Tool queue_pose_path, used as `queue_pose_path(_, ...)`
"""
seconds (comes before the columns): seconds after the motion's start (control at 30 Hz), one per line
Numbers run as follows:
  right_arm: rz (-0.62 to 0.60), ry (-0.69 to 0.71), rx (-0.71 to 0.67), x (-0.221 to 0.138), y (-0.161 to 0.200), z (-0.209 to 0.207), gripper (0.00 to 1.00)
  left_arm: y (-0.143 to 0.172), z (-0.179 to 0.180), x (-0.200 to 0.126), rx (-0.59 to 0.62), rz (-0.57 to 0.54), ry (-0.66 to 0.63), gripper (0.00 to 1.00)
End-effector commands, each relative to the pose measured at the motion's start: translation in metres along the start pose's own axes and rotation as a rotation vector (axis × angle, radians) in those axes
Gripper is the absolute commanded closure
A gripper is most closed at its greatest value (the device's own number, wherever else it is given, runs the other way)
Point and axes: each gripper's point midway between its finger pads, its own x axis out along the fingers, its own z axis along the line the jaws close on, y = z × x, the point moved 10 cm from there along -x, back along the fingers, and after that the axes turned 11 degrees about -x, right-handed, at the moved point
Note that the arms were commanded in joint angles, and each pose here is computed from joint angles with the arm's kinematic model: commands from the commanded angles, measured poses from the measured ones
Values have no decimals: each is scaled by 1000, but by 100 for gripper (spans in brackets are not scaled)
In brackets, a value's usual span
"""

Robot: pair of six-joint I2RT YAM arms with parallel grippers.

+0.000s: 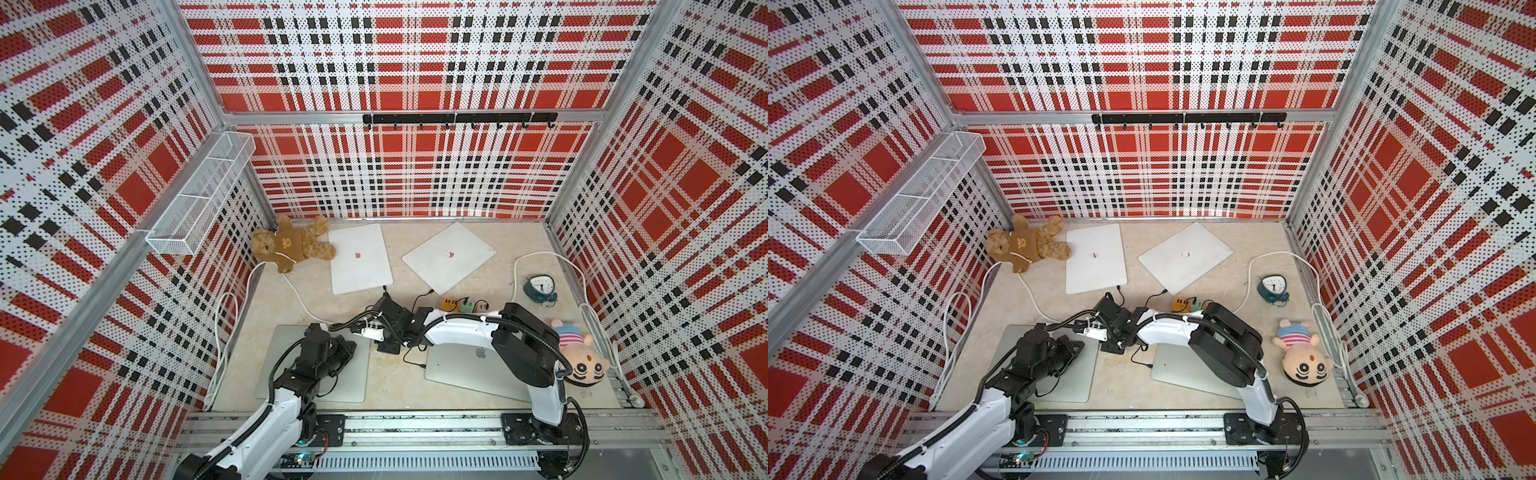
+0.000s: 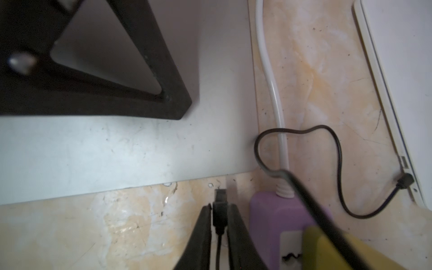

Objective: Unplug the laptop charger
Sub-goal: Remove the charging cable from the laptop, then remove the plug from the socket.

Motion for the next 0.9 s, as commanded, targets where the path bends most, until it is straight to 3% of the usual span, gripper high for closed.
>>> queue_pose_path(0.0,-36,38,-19,-22,-12,-1,79,3,9,0,-3,7,-35,100)
queue_pose_path(0.37,-172,105,14,-69,-27,1,71,7,-3,-5,8,-1,4,100)
queue_pose_path(0.6,-273,242,121,-109,-29,-10,66,8,-23,-11,46,-30,15,100)
queue_pose_path(0.7,-258,301,176,-118,-23,-15,66,9,-35,-16,77,-48,8,99)
queue_pose_path(0.87,-267,377,320,-135,-8,-27,65,12,-54,-25,151,-63,-26,90)
